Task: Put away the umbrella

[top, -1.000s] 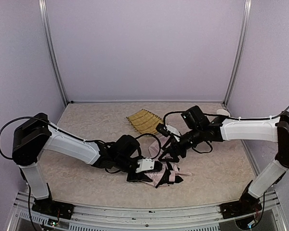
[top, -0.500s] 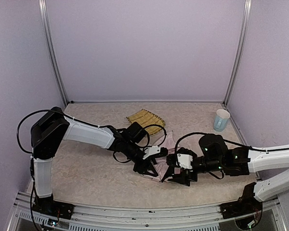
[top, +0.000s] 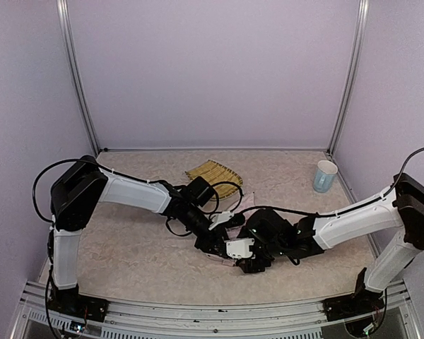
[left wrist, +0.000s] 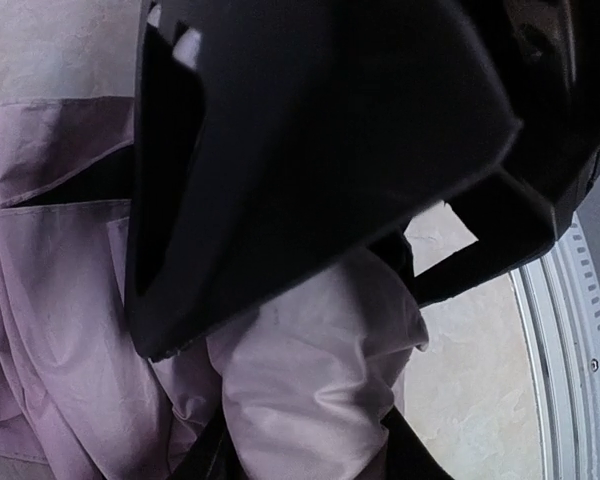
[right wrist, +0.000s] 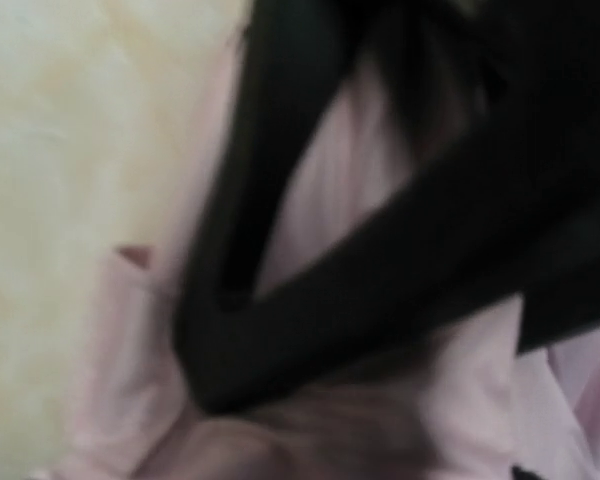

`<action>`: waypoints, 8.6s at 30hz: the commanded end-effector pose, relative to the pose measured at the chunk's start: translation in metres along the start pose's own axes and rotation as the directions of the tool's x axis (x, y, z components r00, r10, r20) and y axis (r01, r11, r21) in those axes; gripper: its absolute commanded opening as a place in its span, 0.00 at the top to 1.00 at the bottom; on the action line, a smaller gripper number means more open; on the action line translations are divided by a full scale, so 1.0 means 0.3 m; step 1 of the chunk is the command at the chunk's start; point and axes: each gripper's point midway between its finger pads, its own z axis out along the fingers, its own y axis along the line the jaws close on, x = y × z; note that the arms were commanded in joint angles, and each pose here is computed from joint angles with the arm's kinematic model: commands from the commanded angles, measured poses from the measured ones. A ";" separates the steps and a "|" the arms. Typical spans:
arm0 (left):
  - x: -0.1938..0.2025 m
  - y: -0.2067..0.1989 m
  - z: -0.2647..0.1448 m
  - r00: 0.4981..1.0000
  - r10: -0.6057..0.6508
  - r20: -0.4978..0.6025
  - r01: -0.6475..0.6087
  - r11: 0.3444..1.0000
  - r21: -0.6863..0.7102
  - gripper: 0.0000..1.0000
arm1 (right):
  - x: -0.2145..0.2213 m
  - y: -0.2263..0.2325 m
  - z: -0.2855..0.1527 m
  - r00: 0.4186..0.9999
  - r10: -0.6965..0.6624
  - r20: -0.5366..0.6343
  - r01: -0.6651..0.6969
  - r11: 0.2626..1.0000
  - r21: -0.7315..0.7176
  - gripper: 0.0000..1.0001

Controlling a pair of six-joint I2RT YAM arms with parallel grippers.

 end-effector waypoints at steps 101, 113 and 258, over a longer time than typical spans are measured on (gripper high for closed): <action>0.243 -0.113 0.089 0.870 0.224 -0.439 -0.335 0.922 -0.194 1.00 | -0.121 -0.129 0.121 0.478 0.865 -0.151 -0.741 0.304 -0.599 0.93; 0.416 -0.122 0.098 0.867 -0.055 -0.495 0.003 0.995 -0.105 1.00 | 0.156 -0.402 -0.053 0.415 0.909 -0.038 -0.890 0.397 -0.222 0.39; -0.079 -0.069 -0.219 0.882 0.257 0.396 -0.138 0.943 -0.304 1.00 | -0.286 -0.743 -0.751 0.802 0.171 0.573 -0.353 0.909 0.223 1.00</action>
